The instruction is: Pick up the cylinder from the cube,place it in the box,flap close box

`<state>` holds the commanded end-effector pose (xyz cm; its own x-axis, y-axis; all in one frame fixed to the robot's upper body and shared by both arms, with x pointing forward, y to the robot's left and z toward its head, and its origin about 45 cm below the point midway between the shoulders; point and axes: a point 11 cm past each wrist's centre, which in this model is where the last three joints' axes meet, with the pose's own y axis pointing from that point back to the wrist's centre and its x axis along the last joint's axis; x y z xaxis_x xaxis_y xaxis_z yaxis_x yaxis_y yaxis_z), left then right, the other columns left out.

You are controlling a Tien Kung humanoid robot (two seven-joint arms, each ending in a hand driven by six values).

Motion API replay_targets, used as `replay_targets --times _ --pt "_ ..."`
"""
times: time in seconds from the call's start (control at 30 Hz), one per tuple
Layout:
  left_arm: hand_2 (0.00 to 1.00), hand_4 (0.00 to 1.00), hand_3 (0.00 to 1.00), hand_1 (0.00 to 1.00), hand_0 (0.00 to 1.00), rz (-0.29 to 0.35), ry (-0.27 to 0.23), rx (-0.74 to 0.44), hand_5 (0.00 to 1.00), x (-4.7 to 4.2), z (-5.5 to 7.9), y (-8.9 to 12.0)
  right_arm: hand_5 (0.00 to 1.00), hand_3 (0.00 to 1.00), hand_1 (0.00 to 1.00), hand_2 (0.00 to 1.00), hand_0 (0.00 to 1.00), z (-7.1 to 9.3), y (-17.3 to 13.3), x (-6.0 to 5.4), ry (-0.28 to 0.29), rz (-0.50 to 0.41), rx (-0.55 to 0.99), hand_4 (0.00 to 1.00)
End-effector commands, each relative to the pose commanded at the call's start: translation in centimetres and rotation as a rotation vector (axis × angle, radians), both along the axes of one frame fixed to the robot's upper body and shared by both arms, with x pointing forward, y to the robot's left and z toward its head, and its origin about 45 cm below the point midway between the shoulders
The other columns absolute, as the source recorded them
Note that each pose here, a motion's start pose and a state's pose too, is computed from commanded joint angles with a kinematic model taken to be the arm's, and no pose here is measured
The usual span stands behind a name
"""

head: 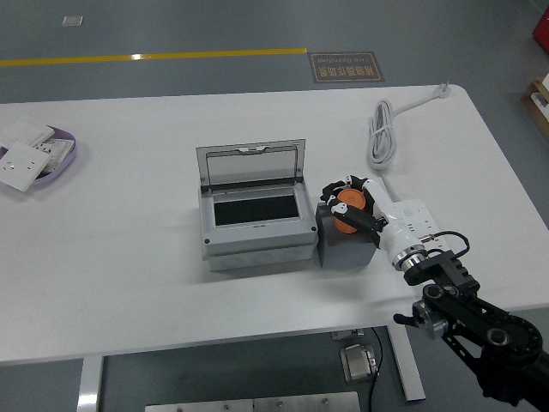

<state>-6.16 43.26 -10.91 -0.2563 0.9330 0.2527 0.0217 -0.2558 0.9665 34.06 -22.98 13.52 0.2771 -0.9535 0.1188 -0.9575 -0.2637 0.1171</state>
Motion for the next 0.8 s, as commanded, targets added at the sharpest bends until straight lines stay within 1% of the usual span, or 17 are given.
replay_targets --times 0.13,0.17,0.33,0.37,0.53,0.57,0.73,0.77,0.8 --pt "0.625 0.722 0.668 0.647 0.629 0.000 0.002 0.000 0.253 -0.06 0.00 0.00 0.005 0.431 0.554 0.438 0.641 0.18 -0.13 0.11 -0.004 -0.005 0.006 0.256" --pt "0.625 0.722 0.668 0.647 0.629 -0.001 0.002 0.000 0.253 -0.08 0.00 -0.01 0.095 0.468 0.573 0.474 0.649 0.25 -0.18 0.15 -0.006 -0.008 0.009 0.636" --pt "0.625 0.722 0.668 0.647 0.629 -0.002 0.005 -0.002 0.253 -0.15 -0.02 -0.08 0.095 0.468 0.573 0.474 0.649 0.71 -0.36 0.37 -0.015 -0.017 0.026 0.636" --pt "0.625 0.722 0.668 0.647 0.629 -0.002 0.005 -0.002 0.253 -0.17 -0.02 -0.09 0.208 0.482 0.566 0.484 0.631 0.84 -0.35 0.43 -0.018 -0.018 0.030 0.727" --pt "0.625 0.722 0.668 0.647 0.629 -0.002 0.006 -0.001 0.253 -0.21 -0.01 -0.06 0.208 0.482 0.566 0.484 0.631 1.00 -0.22 0.46 -0.020 -0.016 0.039 0.727" --pt "0.625 0.722 0.668 0.647 0.629 -0.002 0.006 -0.001 0.253 -0.21 -0.01 -0.05 0.257 0.481 0.567 0.477 0.632 0.96 -0.18 0.41 -0.019 -0.014 0.039 0.786" --pt "0.625 0.722 0.668 0.647 0.629 -0.002 0.006 0.000 0.253 -0.18 0.00 -0.02 0.257 0.481 0.567 0.477 0.632 0.79 -0.07 0.04 -0.018 -0.001 0.026 0.786" --pt "0.625 0.722 0.668 0.647 0.629 -0.002 0.006 0.000 0.253 -0.18 0.00 -0.03 0.388 0.466 0.566 0.459 0.628 0.80 -0.10 0.03 -0.019 -0.001 0.023 0.885" --pt "0.625 0.722 0.668 0.647 0.629 -0.003 0.006 0.000 0.253 -0.18 -0.01 -0.04 0.388 0.466 0.566 0.459 0.628 0.81 -0.17 0.04 -0.021 -0.001 0.019 0.885"
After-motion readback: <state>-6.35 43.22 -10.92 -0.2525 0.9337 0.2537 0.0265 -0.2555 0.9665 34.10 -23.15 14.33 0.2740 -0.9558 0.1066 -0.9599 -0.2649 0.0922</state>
